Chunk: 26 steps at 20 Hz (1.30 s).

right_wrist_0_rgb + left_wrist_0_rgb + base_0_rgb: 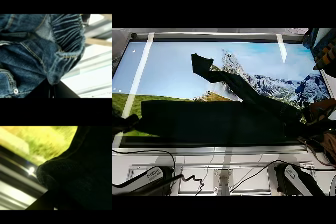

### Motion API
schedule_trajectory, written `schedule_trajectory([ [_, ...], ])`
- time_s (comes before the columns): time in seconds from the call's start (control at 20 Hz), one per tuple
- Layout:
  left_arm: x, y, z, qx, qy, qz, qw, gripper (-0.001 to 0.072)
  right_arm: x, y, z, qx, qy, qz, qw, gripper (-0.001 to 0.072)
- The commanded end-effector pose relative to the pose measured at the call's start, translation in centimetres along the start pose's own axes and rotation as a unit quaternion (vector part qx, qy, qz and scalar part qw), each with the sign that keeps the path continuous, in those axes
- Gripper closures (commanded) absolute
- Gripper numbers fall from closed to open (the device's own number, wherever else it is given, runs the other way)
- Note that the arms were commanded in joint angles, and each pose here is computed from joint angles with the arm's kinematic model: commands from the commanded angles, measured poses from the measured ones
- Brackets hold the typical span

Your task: Fold the clothes and pants, and hang the long-sleeved shirts on hangers.

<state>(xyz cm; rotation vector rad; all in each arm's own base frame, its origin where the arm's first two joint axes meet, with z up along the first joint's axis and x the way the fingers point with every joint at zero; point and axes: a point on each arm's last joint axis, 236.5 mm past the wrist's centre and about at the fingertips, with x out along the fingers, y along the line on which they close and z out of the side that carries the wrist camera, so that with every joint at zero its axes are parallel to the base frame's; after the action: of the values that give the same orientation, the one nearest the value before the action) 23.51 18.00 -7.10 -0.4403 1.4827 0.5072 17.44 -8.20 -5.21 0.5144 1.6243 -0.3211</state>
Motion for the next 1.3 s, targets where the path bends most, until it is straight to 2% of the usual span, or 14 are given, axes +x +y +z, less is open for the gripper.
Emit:
schedule_trajectory([
  [0.0, 1.9, 2.0, -3.7, -0.042, 0.055, 0.046, 0.997, 0.0684, 1.4, -0.4, -1.0, -0.001, 0.011, -0.006, 1.000, 0.0639],
  [0.05, 1.9, 2.0, -3.3, -0.043, 0.048, 0.046, 0.997, 0.0683, 1.4, -0.4, -0.9, -0.001, 0.008, -0.006, 1.000, 0.0639],
  [0.1, 1.6, 2.0, -2.7, -0.042, 0.036, 0.045, 0.997, 0.0633, 1.4, -0.4, -0.7, -0.001, 0.004, -0.006, 1.000, 0.0613],
  [0.15, 1.3, 2.0, -2.1, -0.041, 0.028, 0.044, 0.998, 0.0421, 1.2, -0.4, -0.7, -0.001, 0.004, -0.006, 1.000, 0.0450],
  [0.2, 0.7, 2.1, -1.2, -0.041, 0.017, 0.044, 0.998, 0.0112, 0.9, -0.3, -0.6, -0.002, 0.004, -0.005, 1.000, 0.0187],
  [0.25, -0.1, 2.1, -0.2, -0.043, 0.003, 0.044, 0.998, 0.0012, 0.4, -0.2, -0.5, -0.002, 0.004, -0.004, 1.000, 0.0017],
  [0.4, -3.7, 1.9, 4.0, -0.051, -0.061, 0.033, 0.996, 0.0014, -2.0, 0.0, 1.5, -0.006, -0.031, -0.005, 0.999, 0.0035],
  [0.5, -6.8, 1.2, 6.9, -0.057, -0.110, 0.015, 0.992, 0.0017, -4.4, 0.0, 4.8, -0.010, -0.098, -0.008, 0.995, 0.0049],
  [0.6, -9.1, 0.3, 9.0, -0.057, -0.149, 0.000, 0.987, 0.0017, -7.7, 0.0, 10.0, -0.033, -0.213, -0.019, 0.976, 0.0264],
  [0.7, -9.8, -0.5, 9.8, -0.047, -0.166, -0.004, 0.985, 0.0017, -9.8, -0.1, 13.3, -0.033, -0.277, -0.023, 0.960, 0.0268],
  [0.85, -9.8, -1.4, 10.2, -0.028, -0.174, -0.006, 0.984, 0.0017, -8.2, -0.1, 15.5, -0.046, -0.227, -0.021, 0.973, 0.0317],
  [1.0, -10.0, -1.9, 10.7, -0.018, -0.184, -0.007, 0.983, 0.0017, -4.7, 0.2, 16.2, -0.072, -0.129, 0.020, 0.989, 0.0322],
  [1.15, -10.1, -2.0, 10.9, -0.018, -0.190, -0.007, 0.982, 0.0017, -2.3, -0.1, 17.0, -0.016, -0.090, 0.120, 0.989, 0.0319],
  [1.25, -10.1, -2.0, 11.0, -0.018, -0.192, -0.008, 0.981, 0.0017, -1.1, -1.1, 17.5, 0.034, -0.081, 0.167, 0.982, 0.0141],
])
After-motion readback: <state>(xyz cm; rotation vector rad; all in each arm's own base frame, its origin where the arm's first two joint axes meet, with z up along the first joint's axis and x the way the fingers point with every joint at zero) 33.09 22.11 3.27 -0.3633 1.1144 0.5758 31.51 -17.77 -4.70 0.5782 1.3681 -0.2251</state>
